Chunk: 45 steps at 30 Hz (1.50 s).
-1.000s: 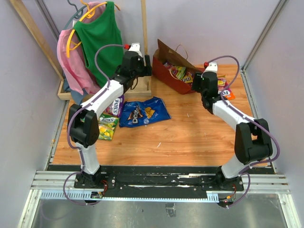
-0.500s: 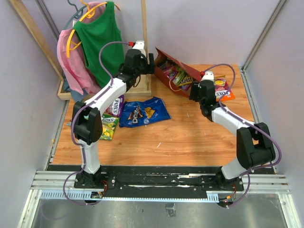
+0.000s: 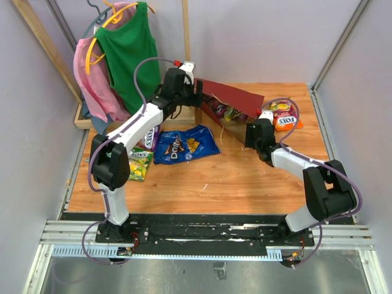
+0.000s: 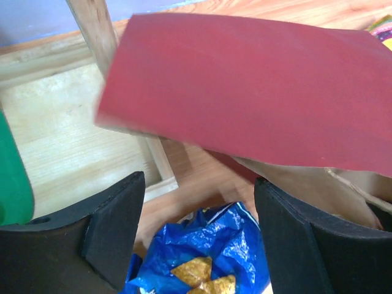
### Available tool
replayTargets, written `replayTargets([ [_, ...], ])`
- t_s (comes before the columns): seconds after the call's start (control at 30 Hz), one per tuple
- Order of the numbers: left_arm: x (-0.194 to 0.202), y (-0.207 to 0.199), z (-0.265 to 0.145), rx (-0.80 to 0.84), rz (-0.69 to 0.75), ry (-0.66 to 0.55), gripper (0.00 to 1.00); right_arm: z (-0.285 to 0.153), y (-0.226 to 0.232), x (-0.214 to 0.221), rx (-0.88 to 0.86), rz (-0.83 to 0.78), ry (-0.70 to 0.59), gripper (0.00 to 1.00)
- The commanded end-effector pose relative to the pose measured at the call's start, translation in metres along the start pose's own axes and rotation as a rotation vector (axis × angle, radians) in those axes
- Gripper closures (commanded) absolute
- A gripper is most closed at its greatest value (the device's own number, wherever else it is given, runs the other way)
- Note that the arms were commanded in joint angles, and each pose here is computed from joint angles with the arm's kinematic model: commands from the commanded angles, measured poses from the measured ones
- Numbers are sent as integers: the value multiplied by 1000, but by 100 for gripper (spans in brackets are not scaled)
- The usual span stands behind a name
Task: Take the snacks out of the paper bag
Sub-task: Adjust the paper bag at the center of the board, then pick up the snack from the paper bag.
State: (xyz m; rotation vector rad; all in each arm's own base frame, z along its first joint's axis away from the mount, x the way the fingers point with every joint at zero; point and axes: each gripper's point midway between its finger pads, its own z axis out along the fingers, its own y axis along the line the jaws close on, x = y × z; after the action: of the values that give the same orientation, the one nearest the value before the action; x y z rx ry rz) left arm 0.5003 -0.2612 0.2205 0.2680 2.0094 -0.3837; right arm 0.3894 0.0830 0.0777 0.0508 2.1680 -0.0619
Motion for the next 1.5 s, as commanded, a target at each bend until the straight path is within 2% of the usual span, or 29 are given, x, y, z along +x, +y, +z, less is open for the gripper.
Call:
replayTargets([
  [0.0, -56, -19, -52, 77, 65, -48, 24, 0, -22, 46, 101, -39, 149, 36],
  [0.13, -80, -49, -97, 268, 84, -63, 23, 6, -22, 45, 102, -14, 166, 35],
  [0.23, -100, -63, -132, 353, 87, -121, 21, 11, -22, 40, 98, 16, 164, 34],
  [0.3, -103, -61, -140, 349, 80, -144, 18, 17, -22, 36, 83, 63, 175, 34],
  [0.53, -84, -30, -112, 175, 21, -114, 16, 43, -37, 17, 67, 234, 180, 34],
  [0.77, -81, -23, -106, 143, 8, -115, 15, 63, -77, -10, 157, 290, 140, 33],
  [0.9, -77, -14, -99, 104, -7, -116, 14, 70, -103, -9, 158, 397, 149, 33],
  [1.13, -75, -9, -70, 73, -52, -128, 14, 67, -104, -4, 130, 436, 157, 32],
  [1.27, -76, -10, -46, 79, -63, -144, 14, 63, -94, -6, 72, 465, 146, 21],
  [1.4, -79, -12, -20, 91, -63, -164, 14, 53, -79, -23, -3, 460, 68, 1],
  [1.47, -83, -13, -4, 97, -53, -180, 14, 50, -77, -33, -10, 444, 53, 1],
])
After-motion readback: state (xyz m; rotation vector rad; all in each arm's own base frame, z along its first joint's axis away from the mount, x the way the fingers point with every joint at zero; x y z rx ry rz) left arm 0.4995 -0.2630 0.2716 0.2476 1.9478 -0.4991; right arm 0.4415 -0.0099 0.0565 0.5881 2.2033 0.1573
